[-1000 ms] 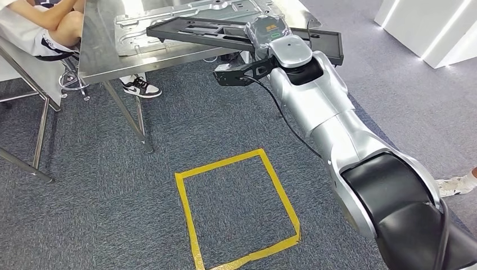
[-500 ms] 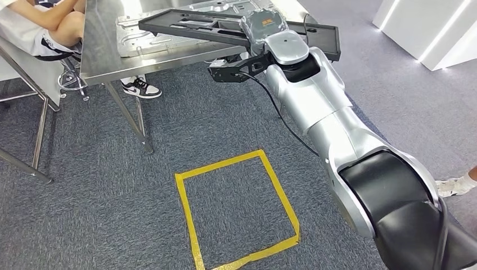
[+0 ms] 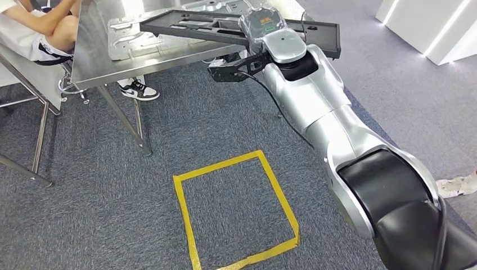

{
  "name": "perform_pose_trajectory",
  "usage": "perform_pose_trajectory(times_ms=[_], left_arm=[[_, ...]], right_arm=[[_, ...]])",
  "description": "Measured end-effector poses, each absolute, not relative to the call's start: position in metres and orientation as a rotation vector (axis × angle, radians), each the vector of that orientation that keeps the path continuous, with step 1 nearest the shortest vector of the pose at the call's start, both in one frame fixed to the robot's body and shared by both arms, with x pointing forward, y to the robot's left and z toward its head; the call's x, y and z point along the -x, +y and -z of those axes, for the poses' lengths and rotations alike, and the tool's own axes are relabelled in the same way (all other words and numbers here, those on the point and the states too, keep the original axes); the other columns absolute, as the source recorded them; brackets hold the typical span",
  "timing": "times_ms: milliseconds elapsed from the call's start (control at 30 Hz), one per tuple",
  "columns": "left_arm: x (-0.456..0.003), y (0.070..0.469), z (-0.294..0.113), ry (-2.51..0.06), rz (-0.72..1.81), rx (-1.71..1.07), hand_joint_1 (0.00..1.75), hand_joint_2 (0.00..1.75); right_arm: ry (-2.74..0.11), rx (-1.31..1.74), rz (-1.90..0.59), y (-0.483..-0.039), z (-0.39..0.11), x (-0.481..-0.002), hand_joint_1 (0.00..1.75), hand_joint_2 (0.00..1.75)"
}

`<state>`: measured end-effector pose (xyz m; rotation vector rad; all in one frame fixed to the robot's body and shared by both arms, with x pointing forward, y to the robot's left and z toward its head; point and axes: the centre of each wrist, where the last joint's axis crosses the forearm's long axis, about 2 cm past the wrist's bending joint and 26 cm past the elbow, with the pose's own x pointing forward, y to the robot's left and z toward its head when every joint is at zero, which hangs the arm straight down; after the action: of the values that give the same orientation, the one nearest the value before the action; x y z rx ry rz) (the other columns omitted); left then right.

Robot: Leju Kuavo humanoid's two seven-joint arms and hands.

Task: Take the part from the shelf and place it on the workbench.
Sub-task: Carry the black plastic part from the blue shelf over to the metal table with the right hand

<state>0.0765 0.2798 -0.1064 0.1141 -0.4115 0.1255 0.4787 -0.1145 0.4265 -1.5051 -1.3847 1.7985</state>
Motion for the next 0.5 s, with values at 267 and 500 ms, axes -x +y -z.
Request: perform_pose_trajectory(times_ms=[267, 500], left_arm=[[-0.0766, 0.2795, 0.1063, -0.41, -0.125, -0.112, 0.0, 1.75], [-0.076, 0.2793, 0.1064, -0.407, -0.124, -0.112, 0.0, 1.75]], right_arm=[[-1.382, 1.517, -1.816, -0.1082, -0.4307, -0.4767, 1.75, 1.75], [-1.378, 1.524, -1.817, -0.1068, -0.4354, -0.4765, 1.75, 1.75]])
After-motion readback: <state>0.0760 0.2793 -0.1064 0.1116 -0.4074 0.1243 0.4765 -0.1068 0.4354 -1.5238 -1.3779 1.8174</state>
